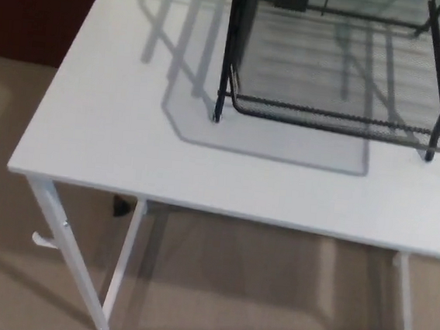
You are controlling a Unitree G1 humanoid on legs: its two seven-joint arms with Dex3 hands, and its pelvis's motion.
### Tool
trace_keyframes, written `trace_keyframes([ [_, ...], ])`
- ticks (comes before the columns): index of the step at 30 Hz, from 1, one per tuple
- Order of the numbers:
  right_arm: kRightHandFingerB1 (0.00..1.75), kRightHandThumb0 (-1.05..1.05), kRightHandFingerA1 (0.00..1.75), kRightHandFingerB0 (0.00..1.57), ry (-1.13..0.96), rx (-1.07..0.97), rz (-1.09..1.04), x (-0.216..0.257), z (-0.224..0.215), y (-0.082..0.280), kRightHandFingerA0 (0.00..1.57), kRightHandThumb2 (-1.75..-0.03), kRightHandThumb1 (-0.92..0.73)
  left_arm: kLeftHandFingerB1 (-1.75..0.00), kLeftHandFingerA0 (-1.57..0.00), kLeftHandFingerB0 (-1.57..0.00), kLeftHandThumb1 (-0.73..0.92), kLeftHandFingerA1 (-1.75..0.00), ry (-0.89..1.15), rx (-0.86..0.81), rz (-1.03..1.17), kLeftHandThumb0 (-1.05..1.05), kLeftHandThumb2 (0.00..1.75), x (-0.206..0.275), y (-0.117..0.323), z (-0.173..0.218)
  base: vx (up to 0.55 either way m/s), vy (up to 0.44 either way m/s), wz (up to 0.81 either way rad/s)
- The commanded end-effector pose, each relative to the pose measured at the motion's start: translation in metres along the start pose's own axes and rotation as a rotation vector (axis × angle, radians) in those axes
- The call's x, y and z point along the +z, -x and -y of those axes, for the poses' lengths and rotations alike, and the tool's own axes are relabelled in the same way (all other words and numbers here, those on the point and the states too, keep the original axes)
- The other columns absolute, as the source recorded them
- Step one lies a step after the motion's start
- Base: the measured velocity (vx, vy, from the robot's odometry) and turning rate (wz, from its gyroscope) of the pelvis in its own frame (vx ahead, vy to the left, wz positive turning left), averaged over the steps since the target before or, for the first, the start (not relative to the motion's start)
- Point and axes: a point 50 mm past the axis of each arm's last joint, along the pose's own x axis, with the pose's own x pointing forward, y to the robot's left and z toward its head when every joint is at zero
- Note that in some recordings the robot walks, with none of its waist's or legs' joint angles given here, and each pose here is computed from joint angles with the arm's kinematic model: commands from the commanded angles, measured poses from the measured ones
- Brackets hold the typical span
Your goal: The robot walks towards a file tray kept in the middle of a desk and uses its right hand to grab a tray and pulls it out towards itself
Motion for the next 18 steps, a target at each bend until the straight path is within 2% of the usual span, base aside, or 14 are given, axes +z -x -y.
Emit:
trace_keyframes([
  [1,0.35,-0.36,0.46,0.33,0.044,-0.007,-0.028,-0.0032,0.0066,0.0038,0.55,-0.6,-0.67,-0.55,-0.48,-0.4,0.4,-0.42,-0.031,-0.034,0.054,-0.63,0.6,0.0,0.0029,0.0074,0.09,-0.195,0.06],
  [5,0.35,-0.36,0.47,0.34,0.029,-0.01,-0.039,-0.0014,0.0052,0.0003,0.56,-0.59,-0.66,-0.56,-0.48,-0.39,0.4,-0.44,-0.036,-0.038,0.053,-0.62,0.61,0.0007,0.0016,0.0099,0.08,-0.215,0.14],
  [6,0.45,-0.45,0.57,0.29,0.019,-0.009,-0.034,0.0008,0.0038,0.002,0.53,-0.76,-0.55,-0.56,-0.48,-0.39,0.4,-0.43,-0.021,-0.043,0.053,-0.61,0.61,0.0007,0.0017,0.0103,0.07,-0.211,-0.09],
  [9,0.45,-0.46,0.56,0.31,0.033,0.002,-0.029,-0.0011,0.005,0.0024,0.53,-0.77,-0.55,-0.54,-0.48,-0.39,0.4,-0.42,-0.046,-0.043,0.052,-0.62,0.6,0.0,0.0024,0.0107,0.0,0.0,0.0],
  [11,0.45,-0.46,0.56,0.3,0.038,0.007,-0.041,-0.0049,0.0044,0.0051,0.54,-0.77,-0.55,-0.54,-0.48,-0.39,0.4,-0.42,-0.051,-0.045,0.044,-0.62,0.6,-0.0044,0.0052,0.0109,0.01,0.07,-0.07],
  [12,0.35,-0.36,0.46,0.35,0.036,0.002,-0.052,-0.0077,0.0042,0.0051,0.56,-0.59,-0.66,-0.55,-0.44,-0.36,0.39,-0.42,-0.031,-0.062,0.061,-0.59,0.61,-0.0052,0.0079,0.011,0.02,0.125,-0.03],
  [15,0.35,-0.35,0.47,0.34,0.02,-0.001,-0.063,-0.0078,0.0035,-0.0003,0.57,-0.6,-0.66,-0.53,-0.44,-0.36,0.4,-0.41,-0.024,-0.064,0.047,-0.64,0.59,-0.0044,0.0063,0.0084,0.0,0.188,-0.09],
  [17,0.35,-0.35,0.47,0.34,0.004,0.002,-0.068,-0.0082,0.0043,-0.0011,0.58,-0.59,-0.66,-0.51,-0.45,-0.37,0.41,-0.4,-0.011,-0.062,0.037,-0.59,0.59,-0.0055,0.0052,0.0098,0.04,0.331,0.09],
  [18,0.45,-0.45,0.57,0.31,0.013,0.003,-0.059,-0.0068,0.0035,0.0002,0.55,-0.76,-0.55,-0.54,-0.47,-0.39,0.4,-0.42,-0.009,-0.065,0.047,-0.59,0.6,-0.0048,0.0055,0.0102,0.05,0.308,0.01],
])
